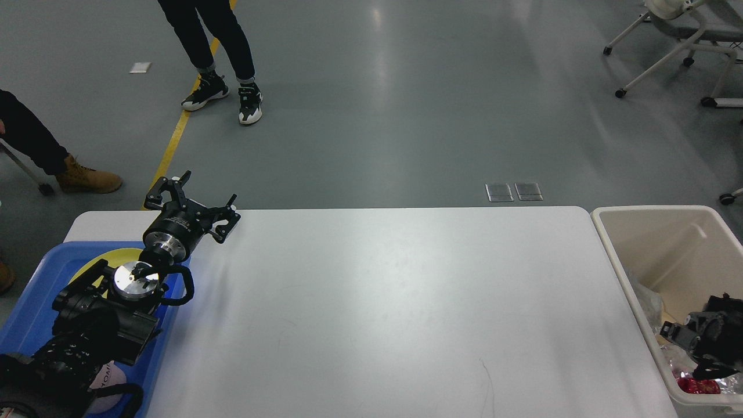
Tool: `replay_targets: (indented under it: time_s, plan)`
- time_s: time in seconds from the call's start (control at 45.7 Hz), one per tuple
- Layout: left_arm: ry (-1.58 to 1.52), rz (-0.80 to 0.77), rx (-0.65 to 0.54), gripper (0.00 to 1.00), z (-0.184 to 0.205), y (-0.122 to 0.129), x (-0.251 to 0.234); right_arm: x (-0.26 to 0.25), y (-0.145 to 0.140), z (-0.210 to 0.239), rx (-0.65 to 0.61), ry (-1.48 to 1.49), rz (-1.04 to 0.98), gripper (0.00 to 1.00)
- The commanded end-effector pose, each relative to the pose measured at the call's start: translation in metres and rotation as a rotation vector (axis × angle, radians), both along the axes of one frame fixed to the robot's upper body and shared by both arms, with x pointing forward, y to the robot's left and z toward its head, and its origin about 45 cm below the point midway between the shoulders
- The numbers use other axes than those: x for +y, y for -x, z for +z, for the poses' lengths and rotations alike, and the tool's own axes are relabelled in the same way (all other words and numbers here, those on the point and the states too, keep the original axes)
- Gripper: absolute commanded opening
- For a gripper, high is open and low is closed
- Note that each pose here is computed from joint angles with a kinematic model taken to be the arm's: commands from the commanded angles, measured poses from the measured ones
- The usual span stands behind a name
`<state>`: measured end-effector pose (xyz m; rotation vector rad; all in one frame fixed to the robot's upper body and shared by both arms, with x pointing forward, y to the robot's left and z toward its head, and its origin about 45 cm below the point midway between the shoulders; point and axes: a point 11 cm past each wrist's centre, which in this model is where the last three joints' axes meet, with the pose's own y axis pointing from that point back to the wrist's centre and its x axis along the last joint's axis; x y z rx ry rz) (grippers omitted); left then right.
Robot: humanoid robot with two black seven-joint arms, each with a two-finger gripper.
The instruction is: Tidy desktop
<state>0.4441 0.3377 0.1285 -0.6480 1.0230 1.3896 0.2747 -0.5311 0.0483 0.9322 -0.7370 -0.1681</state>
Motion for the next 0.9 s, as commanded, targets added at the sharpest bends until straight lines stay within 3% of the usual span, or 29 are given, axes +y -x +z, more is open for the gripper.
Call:
replay_targets:
  time_s: [0.0, 0.306, 0.394, 0.525, 0.635, 0.876]
  plan:
    - [0.0, 0.0, 0.0, 0.96, 0.0, 0.0, 0.0, -0.002, 0.002, 0.0, -0.002, 0.006, -0.005, 0.81]
    - [0.0, 0.0, 0.0, 0.96, 0.0, 0.0, 0.0, -0.007, 0.008, -0.003, -0.033, 0.041, -0.006, 0.89]
    - [0.0, 0.0, 0.0, 0.96, 0.0, 0.0, 0.0, -0.011, 0.003, 0.002, -0.052, 0.053, -0.009, 0.99]
    - [0.0, 0.0, 0.0, 0.96, 0.0, 0.0, 0.0, -0.013, -0.01, 0.01, -0.116, 0.045, -0.044, 1.0]
    - [0.0, 0.0, 0.0, 0.96, 0.0, 0.0, 0.0, -0.009, -0.029, 0.023, -0.193, 0.013, -0.082, 1.0]
    - [0.0, 0.0, 0.0, 0.96, 0.0, 0.0, 0.0, 0.002, -0.117, 0.103, -0.541, -0.101, -0.198, 1.0]
